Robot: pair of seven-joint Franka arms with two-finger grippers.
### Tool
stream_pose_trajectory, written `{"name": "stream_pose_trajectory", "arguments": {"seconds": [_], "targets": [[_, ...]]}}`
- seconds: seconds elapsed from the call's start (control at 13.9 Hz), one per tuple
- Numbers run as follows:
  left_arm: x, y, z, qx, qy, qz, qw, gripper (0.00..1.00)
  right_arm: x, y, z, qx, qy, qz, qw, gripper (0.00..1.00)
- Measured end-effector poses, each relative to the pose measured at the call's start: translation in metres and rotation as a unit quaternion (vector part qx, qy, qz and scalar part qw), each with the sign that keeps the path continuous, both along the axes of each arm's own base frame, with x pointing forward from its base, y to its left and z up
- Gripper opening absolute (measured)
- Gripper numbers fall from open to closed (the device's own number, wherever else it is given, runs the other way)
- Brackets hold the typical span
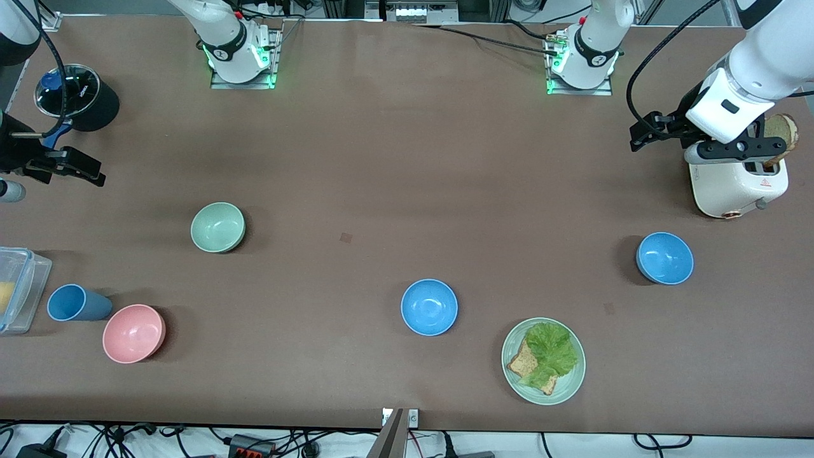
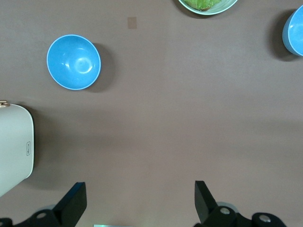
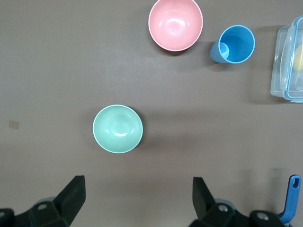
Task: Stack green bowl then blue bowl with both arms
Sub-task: 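Reach the right gripper down to the pale green bowl and grasp it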
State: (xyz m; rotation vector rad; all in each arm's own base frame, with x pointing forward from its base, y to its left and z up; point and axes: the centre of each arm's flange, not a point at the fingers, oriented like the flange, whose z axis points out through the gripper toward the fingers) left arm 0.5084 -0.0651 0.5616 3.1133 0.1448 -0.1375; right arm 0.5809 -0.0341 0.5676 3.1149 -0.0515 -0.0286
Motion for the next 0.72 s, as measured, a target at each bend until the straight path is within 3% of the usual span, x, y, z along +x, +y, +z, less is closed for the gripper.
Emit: {"name": "stream_pose_trajectory", "arguments": {"seconds": [0.29,0.58,0.72], "targets": [[0.000,0.002,0.000,0.000,0.000,0.002,1.000,1.00,0.002,0.000,-0.019,-0.001,0.018,0.000,1.000,1.00],[0.001,0.003,-0.001,0.000,0.001,0.003,1.000,1.00,0.023,0.000,-0.102,-0.002,0.079,0.002,0.997,1.00],[0.002,0.004,-0.003,-0.001,0.003,0.003,1.000,1.00,0.036,0.000,-0.153,-0.003,0.097,0.003,0.995,1.00]]}}
